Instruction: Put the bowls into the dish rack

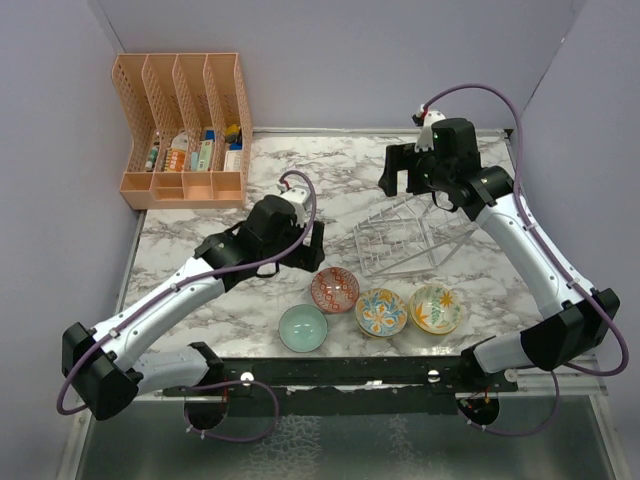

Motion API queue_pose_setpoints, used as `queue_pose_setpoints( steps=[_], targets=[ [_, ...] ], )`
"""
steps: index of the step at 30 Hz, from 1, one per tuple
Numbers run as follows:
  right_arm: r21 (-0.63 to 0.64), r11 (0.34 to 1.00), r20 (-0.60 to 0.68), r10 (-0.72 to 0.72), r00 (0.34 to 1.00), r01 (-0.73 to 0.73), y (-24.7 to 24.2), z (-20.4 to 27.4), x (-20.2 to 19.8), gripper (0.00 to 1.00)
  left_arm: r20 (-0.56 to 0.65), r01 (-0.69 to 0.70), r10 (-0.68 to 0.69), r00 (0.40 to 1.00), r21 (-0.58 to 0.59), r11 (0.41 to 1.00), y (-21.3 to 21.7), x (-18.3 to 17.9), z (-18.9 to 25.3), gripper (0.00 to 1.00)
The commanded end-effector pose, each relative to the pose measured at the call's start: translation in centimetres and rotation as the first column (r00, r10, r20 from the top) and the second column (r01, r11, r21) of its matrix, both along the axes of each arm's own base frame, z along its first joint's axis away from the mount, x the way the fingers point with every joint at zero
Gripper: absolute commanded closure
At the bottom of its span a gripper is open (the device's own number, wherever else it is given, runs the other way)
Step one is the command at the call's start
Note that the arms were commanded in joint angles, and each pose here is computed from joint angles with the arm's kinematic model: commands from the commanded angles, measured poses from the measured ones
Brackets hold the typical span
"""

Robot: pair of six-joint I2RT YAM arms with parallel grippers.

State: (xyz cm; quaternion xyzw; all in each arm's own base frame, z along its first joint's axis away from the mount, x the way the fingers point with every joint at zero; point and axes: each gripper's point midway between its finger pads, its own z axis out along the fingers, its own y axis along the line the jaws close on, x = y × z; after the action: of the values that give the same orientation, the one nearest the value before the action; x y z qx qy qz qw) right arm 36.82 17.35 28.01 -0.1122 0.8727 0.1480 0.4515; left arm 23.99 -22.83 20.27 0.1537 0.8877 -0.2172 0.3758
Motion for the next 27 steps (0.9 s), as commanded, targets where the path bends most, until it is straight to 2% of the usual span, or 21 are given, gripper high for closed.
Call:
queue_pose_setpoints(
  steps=[1,7,9,12,16,23,27],
  targets=[
    [0.003,0.999,-0.035,-0.054,0.998,0.054,-0.6,-0.3,-0.2,0.01,-0.025,0.001,0.000,1.000,0.046,0.999,-0.2,-3.6,0.0,0.18],
    [0.005,0.998,-0.030,-0.061,0.998,0.061,-0.5,-0.4,0.3,0.01,-0.095,0.029,-0.025,0.995,0.038,0.999,-2.7,-9.8,-1.2,0.21],
    [-0.013,0.997,-0.027,-0.072,0.997,0.072,-0.9,-0.6,0.3,0.01,-0.114,0.042,-0.034,0.993,0.070,0.997,-3.1,-11.8,-2.1,0.22],
    [-0.025,0.997,-0.029,-0.077,0.997,0.076,-1.2,-0.8,0.2,0.01,-0.132,0.047,-0.034,0.991,0.098,0.994,-3.8,-14.3,-3.4,0.22],
    [-0.016,0.998,-0.044,-0.056,0.997,0.055,-0.8,-1.0,-0.2,0.01,-0.156,0.044,-0.026,0.987,0.107,0.993,-3.9,-16.7,-5.5,0.28],
    [-0.019,0.998,-0.052,-0.054,0.997,0.053,-0.8,-1.3,-0.1,0.01,-0.105,0.061,-0.046,0.993,0.148,0.987,-3.6,-16.6,-9.3,0.35],
    [-0.007,0.999,-0.061,-0.054,0.997,0.054,-0.5,-1.1,0.0,0.00,-0.085,0.082,-0.072,0.994,0.126,0.989,-3.4,-16.5,-11.2,0.37]
  ],
)
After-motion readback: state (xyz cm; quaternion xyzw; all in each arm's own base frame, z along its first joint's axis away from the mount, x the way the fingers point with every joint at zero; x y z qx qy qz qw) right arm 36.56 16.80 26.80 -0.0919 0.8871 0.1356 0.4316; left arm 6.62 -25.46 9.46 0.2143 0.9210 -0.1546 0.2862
